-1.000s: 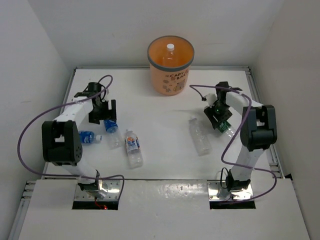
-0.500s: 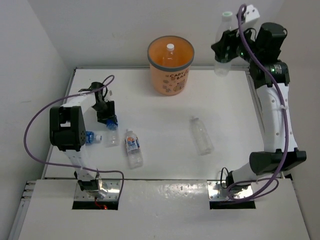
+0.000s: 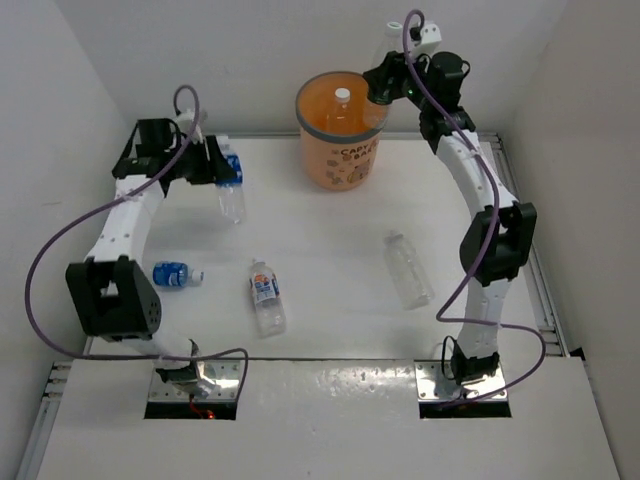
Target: Put the plastic bottles in the bin
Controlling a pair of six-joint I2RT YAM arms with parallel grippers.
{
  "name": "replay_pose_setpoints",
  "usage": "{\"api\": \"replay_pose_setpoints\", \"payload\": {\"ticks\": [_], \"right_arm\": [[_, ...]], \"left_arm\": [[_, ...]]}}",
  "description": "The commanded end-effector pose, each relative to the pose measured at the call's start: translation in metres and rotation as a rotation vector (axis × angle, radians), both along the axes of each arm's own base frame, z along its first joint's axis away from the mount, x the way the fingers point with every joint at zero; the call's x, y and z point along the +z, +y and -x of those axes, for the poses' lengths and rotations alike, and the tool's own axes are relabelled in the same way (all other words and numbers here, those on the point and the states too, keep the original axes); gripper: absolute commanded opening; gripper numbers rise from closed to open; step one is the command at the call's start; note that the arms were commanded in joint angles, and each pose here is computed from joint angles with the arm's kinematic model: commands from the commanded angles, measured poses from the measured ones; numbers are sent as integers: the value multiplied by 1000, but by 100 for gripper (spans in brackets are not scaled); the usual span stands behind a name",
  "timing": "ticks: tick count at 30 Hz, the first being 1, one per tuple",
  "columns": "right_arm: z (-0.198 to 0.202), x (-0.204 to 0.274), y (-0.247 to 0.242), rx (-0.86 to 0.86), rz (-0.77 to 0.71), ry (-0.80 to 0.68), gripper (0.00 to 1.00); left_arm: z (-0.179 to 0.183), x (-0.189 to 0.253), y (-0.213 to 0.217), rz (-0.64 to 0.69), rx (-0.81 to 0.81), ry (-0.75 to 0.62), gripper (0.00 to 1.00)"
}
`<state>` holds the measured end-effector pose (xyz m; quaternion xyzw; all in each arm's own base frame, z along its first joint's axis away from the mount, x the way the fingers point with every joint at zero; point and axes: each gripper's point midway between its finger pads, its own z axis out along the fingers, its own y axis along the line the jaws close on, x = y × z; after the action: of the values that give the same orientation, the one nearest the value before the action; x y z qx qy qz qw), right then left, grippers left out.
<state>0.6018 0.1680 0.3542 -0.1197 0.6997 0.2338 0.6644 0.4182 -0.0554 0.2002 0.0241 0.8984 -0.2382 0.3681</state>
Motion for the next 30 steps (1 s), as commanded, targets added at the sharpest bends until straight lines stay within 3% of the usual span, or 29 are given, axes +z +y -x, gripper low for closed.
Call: {"api": "replay_pose_setpoints", "payload": {"ticks": [1,9,12,13,16,17,21,22,24,29,30], "right_arm": [[-1,71,9,-11,-72,-268,7],[-32,42,19,-60,-50,-275,8],[-33,13,18,-62,-17,-224,41],[-33,7,17,-60,-8,-213,66],[-28,-12,17,-52,17,-157,95],[-24,-8,12,-56,17,-152,100],[-4,0,4,-21,-31,-90,100],[10,26,-2,-19,-78,-102,100],[34,49,-14,1,-142,-69,100],[88,34,-29,103,-93,69,100],[103,37,-36,114,-49,68,100]], "left_arm": [[-6,125,-15,61,-63,-402,0],[-15,213,-48,87,-77,-600,0],[-31,240,-65,85,-90,-697,0],[-34,258,-75,91,-101,-764,0],[-55,279,-93,130,-105,-898,0],[-57,286,-106,144,-122,-934,0],[-91,295,-134,172,-102,-1040,0],[-111,277,-142,170,-92,-1022,0],[-121,295,-153,200,-80,-1093,0],[-147,301,-173,158,-58,-1243,0],[-159,283,-183,144,-64,-1223,0]]}}
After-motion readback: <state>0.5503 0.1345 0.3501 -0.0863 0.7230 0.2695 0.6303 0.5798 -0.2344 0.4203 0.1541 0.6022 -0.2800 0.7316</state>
